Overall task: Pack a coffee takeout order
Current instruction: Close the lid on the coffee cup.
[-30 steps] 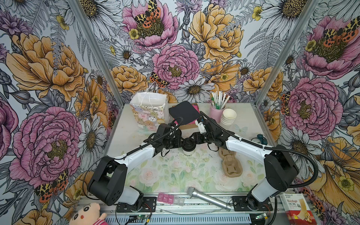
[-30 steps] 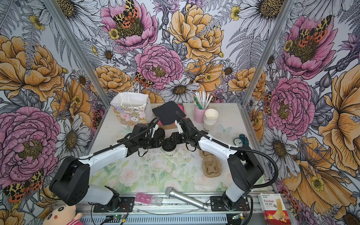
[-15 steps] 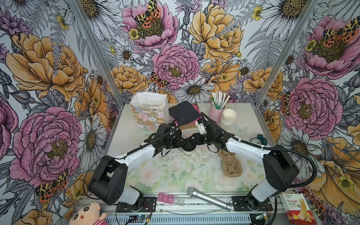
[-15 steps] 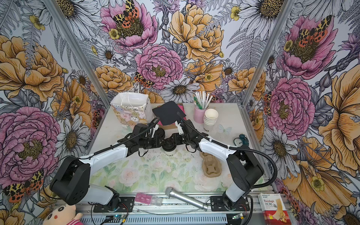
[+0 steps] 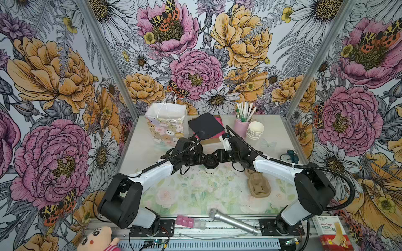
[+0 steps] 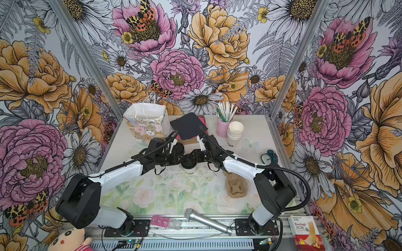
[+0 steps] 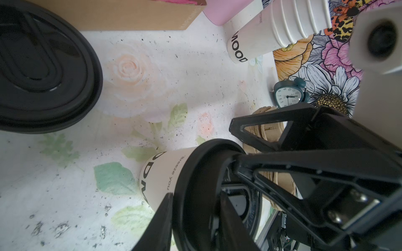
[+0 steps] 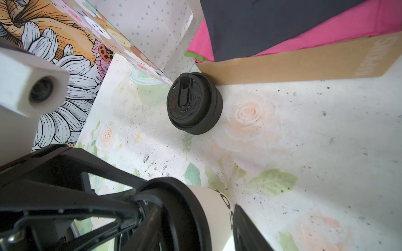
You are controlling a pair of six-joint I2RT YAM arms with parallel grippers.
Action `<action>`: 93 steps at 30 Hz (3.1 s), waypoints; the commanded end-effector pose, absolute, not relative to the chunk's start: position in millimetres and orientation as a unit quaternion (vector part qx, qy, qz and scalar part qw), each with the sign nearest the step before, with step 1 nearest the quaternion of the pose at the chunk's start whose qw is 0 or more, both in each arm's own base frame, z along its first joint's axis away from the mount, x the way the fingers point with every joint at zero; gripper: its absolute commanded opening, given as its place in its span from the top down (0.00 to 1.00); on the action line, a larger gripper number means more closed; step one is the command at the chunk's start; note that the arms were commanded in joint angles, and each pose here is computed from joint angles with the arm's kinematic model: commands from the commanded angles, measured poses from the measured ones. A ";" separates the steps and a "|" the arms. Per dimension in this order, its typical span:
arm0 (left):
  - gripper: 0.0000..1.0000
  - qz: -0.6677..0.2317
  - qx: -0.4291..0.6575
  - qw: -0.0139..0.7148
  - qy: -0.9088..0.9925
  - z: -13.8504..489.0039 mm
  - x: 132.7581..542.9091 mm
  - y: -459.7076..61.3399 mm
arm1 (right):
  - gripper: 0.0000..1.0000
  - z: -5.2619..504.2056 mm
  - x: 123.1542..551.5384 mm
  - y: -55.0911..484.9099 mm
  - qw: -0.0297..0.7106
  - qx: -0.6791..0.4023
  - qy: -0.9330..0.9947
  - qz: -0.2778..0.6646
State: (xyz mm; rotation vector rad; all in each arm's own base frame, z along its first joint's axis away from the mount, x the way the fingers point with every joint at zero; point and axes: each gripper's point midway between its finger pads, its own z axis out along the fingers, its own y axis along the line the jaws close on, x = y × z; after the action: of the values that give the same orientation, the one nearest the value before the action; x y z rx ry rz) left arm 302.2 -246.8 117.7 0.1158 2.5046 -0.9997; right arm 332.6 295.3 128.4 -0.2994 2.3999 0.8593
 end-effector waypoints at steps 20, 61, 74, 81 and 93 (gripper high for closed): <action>0.66 -0.302 0.040 0.171 0.937 83.7 285.4 -233.3 | 0.42 151.2 314.0 271.9 0.290 -0.107 0.901 0.305; 0.64 -0.295 0.038 0.163 0.941 75.3 281.2 -231.2 | 0.63 45.4 272.7 245.0 0.184 -0.060 0.946 0.261; 0.62 -0.302 0.040 0.170 0.937 83.6 283.6 -233.9 | 0.60 112.9 303.3 269.9 0.252 -0.083 0.913 0.310; 0.52 -0.312 0.043 0.191 0.930 106.1 291.2 -237.6 | 0.57 130.4 311.8 279.0 0.265 -0.092 0.903 0.324; 0.36 -0.336 0.046 0.263 0.903 164.8 303.9 -230.2 | 0.46 156.7 318.9 283.3 0.294 -0.109 0.890 0.331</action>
State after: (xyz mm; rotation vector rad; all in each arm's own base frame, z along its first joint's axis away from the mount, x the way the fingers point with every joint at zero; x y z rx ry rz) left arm 294.7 -235.2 139.2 0.1009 2.5257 -0.9331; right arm 308.9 281.0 135.2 -0.2684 2.4313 0.8859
